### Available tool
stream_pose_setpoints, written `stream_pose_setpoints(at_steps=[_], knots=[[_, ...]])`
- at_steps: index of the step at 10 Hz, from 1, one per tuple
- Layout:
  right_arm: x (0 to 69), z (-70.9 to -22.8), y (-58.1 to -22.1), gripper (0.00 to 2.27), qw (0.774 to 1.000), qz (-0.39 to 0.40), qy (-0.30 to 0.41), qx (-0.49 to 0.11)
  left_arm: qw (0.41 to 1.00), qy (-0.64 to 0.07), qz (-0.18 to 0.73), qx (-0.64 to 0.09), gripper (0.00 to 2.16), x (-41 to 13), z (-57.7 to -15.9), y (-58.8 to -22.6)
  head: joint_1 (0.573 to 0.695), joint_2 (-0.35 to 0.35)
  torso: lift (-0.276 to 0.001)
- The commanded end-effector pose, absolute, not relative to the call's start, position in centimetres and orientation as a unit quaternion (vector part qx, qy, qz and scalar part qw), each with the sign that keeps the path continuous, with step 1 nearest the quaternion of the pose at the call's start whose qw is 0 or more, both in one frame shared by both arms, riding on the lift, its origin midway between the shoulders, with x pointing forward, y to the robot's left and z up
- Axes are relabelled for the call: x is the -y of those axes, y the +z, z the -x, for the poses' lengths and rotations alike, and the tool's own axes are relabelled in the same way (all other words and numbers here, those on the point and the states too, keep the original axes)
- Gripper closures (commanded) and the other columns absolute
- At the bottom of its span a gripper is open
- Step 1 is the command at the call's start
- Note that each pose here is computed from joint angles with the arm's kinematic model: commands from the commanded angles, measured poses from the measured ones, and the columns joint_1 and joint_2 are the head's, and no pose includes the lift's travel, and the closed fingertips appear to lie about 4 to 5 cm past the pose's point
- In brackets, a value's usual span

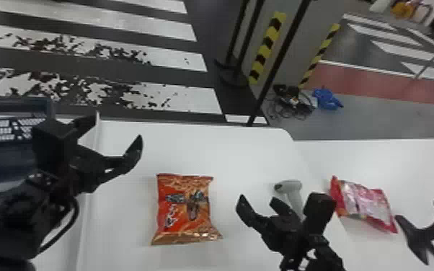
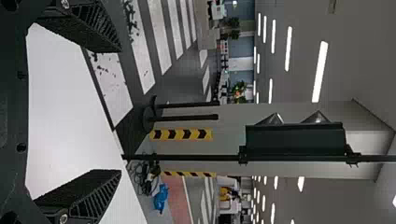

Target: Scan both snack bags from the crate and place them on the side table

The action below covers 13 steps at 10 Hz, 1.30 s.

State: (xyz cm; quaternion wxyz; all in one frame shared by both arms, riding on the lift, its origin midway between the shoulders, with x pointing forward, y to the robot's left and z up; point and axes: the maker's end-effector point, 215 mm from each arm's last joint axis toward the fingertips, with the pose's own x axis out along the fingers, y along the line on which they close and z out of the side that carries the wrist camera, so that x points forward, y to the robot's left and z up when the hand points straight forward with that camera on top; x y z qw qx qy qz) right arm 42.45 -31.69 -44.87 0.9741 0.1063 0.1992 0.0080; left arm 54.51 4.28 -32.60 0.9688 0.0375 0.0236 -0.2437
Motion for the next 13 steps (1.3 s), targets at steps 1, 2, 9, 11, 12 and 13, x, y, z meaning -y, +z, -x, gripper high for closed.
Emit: stream_pose_setpoints(at_steps=[1,2,9,11,12,13], knots=[[30.1,-41.5,-46.1,0.06,0.959,-0.146,0.028,-0.242,0.974,-0.221,-0.043,-0.011,0.08,-8.4,-54.3,-32.3,0.695,-0.313,-0.098],[29.2,-40.9,-46.8,0.06,0.946,-0.177,0.043,-0.269,0.978,-0.203,-0.042,-0.007,0.08,-11.3,-54.2,-32.3,0.695,-0.290,-0.098],[22.6,-37.5,-48.5,0.06,0.845,-0.314,0.132,-0.413,0.989,-0.141,-0.040,0.013,0.08,-20.9,-52.4,-31.7,0.695,-0.034,-0.098],[21.7,-38.2,-49.8,0.06,0.825,-0.336,0.140,-0.432,0.989,-0.142,-0.039,0.015,0.08,-20.7,-52.4,-31.6,0.695,-0.023,-0.098],[21.3,-38.4,-50.2,0.06,0.819,-0.344,0.143,-0.438,0.989,-0.142,-0.039,0.014,0.08,-20.7,-52.4,-31.7,0.695,-0.018,-0.098],[20.6,-38.6,-50.6,0.06,0.810,-0.351,0.148,-0.446,0.989,-0.141,-0.038,0.016,0.08,-20.9,-52.3,-31.6,0.695,-0.013,-0.098]])
